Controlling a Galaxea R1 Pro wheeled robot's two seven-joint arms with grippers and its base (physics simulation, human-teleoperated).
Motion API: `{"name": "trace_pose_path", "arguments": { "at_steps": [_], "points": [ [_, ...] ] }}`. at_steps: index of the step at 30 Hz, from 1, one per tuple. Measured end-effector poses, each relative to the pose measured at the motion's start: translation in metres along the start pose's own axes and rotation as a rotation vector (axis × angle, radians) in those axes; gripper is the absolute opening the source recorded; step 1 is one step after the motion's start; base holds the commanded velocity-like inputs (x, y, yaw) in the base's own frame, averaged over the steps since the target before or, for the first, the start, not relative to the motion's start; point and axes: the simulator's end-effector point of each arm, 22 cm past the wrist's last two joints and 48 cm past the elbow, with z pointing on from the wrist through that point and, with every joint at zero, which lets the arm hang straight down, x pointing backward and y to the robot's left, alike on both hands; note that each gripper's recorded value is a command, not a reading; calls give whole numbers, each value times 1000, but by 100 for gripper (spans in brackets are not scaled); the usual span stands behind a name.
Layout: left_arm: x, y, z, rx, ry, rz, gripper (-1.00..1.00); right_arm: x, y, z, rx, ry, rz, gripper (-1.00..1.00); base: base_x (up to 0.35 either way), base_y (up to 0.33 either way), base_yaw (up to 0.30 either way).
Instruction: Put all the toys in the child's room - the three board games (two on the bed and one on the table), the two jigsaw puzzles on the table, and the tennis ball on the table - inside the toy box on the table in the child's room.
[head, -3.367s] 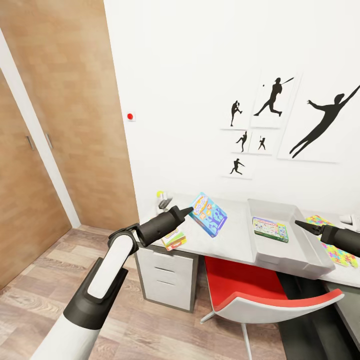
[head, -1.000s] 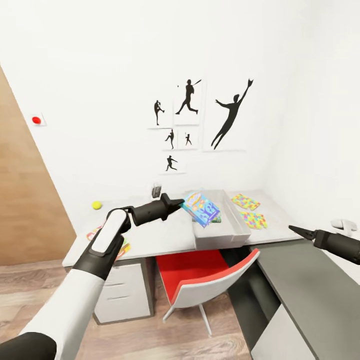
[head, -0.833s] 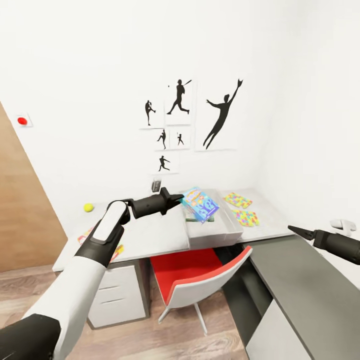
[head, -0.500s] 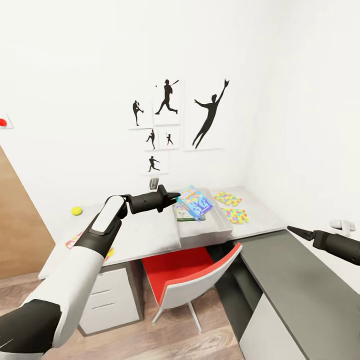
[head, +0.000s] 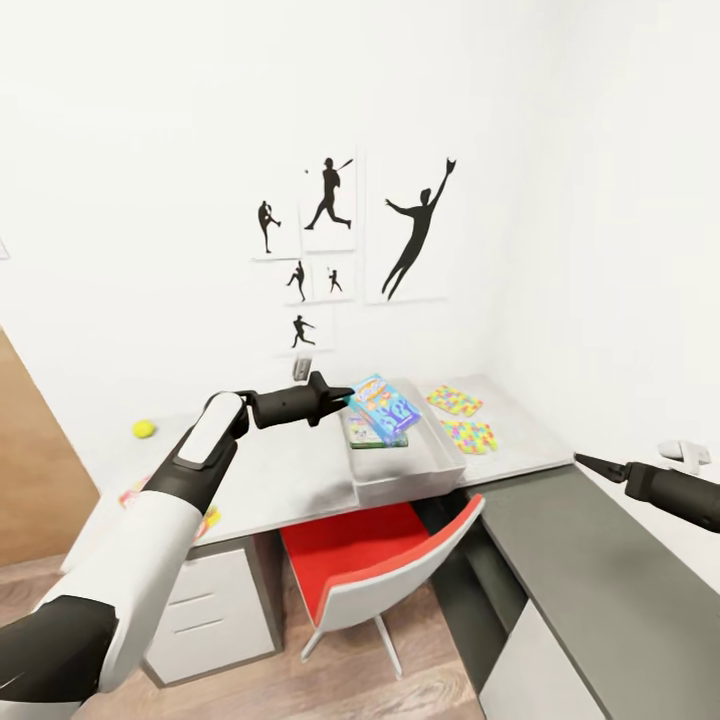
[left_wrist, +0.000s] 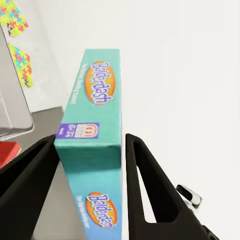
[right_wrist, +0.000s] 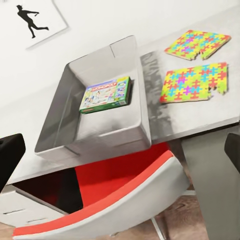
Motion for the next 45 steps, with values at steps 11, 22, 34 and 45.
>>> {"name": "trace_pose_path", "arguments": {
  "at_steps": [11, 22, 34, 45],
  "points": [
    [-3, 10, -6, -18, -5, -2, -100, 0, 0, 0, 0, 1, 0, 100, 314, 7, -2],
    [-1, 15, -5, -30, -1, -5, -100, 1, 0, 0, 0, 1, 0, 100, 327, 19, -4],
    [5, 23, -3, -38, 10, -26, -100, 1, -1, 1, 1, 2, 1, 100, 108, 3, -38],
    [8, 27, -4, -35, 17, -38, -100, 1, -1, 1, 1, 2, 2, 100, 15, 0, -8]
  ]
}}
